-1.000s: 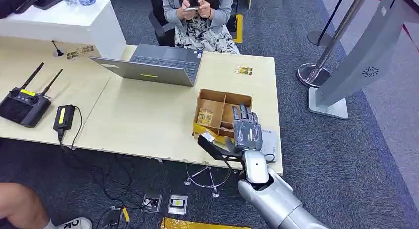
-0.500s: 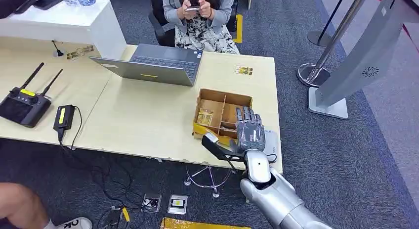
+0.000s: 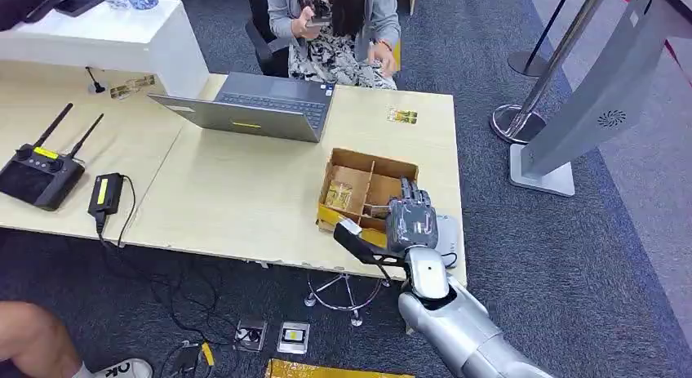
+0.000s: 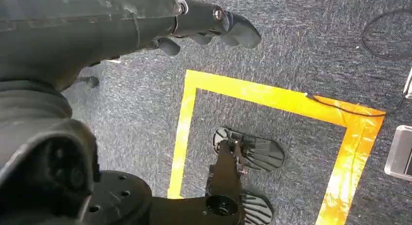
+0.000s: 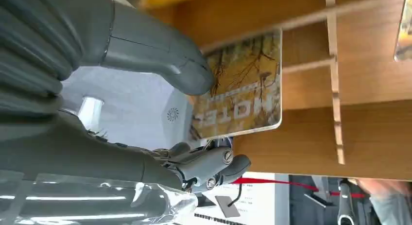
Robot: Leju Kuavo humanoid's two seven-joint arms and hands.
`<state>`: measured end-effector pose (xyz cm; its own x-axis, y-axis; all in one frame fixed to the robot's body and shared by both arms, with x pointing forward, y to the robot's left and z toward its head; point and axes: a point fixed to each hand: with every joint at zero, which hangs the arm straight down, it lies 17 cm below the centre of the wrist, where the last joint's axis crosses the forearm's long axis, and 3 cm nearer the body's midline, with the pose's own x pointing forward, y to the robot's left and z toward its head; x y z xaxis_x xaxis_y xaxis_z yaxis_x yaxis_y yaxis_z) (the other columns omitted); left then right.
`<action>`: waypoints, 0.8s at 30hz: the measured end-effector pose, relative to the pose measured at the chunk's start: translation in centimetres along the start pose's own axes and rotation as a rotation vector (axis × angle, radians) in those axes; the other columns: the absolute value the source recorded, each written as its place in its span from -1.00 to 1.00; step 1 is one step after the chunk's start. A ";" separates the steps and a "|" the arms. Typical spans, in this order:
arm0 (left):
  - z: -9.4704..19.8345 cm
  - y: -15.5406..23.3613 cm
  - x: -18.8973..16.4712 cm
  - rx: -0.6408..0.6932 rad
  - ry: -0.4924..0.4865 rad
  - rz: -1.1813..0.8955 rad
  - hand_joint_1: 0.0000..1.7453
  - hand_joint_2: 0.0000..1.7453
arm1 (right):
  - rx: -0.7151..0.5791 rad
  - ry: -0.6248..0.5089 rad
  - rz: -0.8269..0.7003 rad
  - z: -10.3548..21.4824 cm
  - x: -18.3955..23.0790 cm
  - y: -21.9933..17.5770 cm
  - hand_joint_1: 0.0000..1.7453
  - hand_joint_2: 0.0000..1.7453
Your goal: Pass the card to the sensor for recognition and then transmit it.
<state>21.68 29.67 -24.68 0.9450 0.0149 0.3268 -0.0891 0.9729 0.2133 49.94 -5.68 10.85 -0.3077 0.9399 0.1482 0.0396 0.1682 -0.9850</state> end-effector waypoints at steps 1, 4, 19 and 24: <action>0.0 0.0 0.0 0.000 0.000 0.000 -1.00 -1.00 | 0.002 0.000 -0.003 0.0 0.0 0.0 1.00 1.00; 0.0 0.0 0.0 0.000 0.000 0.001 -1.00 -1.00 | 0.003 0.000 -0.010 0.0 0.2 0.0 1.00 1.00; 0.0 0.0 0.0 0.000 0.001 0.001 -1.00 -1.00 | -0.009 -0.004 -0.023 -0.1 0.4 -0.2 1.00 1.00; 0.0 0.0 0.0 0.000 0.001 0.001 -1.00 -1.00 | -0.011 -0.004 -0.023 -0.1 0.4 -0.1 1.00 1.00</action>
<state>21.67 29.64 -24.68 0.9453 0.0163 0.3259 -0.0900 0.9730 0.2125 49.90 -5.28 11.03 -0.3125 0.9344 0.1708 0.0424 0.1933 -0.9802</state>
